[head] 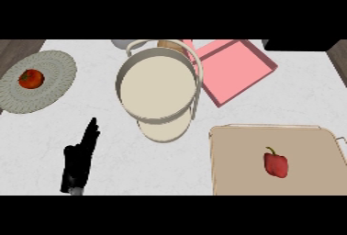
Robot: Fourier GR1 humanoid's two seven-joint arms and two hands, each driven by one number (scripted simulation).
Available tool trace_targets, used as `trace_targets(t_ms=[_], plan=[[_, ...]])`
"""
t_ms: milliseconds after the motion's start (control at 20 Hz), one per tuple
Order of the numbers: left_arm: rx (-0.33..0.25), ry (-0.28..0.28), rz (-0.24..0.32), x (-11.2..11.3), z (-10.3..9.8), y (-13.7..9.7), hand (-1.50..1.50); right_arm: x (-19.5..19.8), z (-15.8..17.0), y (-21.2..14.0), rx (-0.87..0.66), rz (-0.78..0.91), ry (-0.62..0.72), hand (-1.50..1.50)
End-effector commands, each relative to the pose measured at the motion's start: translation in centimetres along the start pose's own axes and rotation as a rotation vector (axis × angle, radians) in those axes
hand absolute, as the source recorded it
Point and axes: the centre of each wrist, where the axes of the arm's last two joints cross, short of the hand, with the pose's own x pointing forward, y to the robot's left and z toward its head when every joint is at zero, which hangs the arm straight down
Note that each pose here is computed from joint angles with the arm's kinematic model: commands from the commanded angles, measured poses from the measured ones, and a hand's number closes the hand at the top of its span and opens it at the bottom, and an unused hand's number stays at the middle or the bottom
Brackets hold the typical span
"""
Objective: Pick the bell pepper from the tray and place it in the tiered basket
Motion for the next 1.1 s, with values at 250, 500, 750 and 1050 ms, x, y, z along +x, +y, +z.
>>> trace_targets(t_ms=[250, 500, 750, 1050], plan=[[0.009, -0.002, -0.006, -0.3, -1.0, -0.4, 0.00, 3.7, -0.6, 4.9, 0.061, 0.224, 0.113, -1.50], [0.012, 0.003, 0.021, -1.6, -0.3, 1.0, 0.00, 3.8, -0.9, 3.9, 0.106, 0.243, 0.138, -1.50], [0.008, 0.006, 0.006, -0.1, 0.8, -0.8, 0.00, 5.0, -0.9, 8.2, 0.128, 0.224, 0.113, -1.50], [0.001, -0.005, -0.002, 0.4, 0.2, 0.8, 0.00, 6.0, -1.7, 9.5, 0.194, 0.321, 0.199, -1.50]])
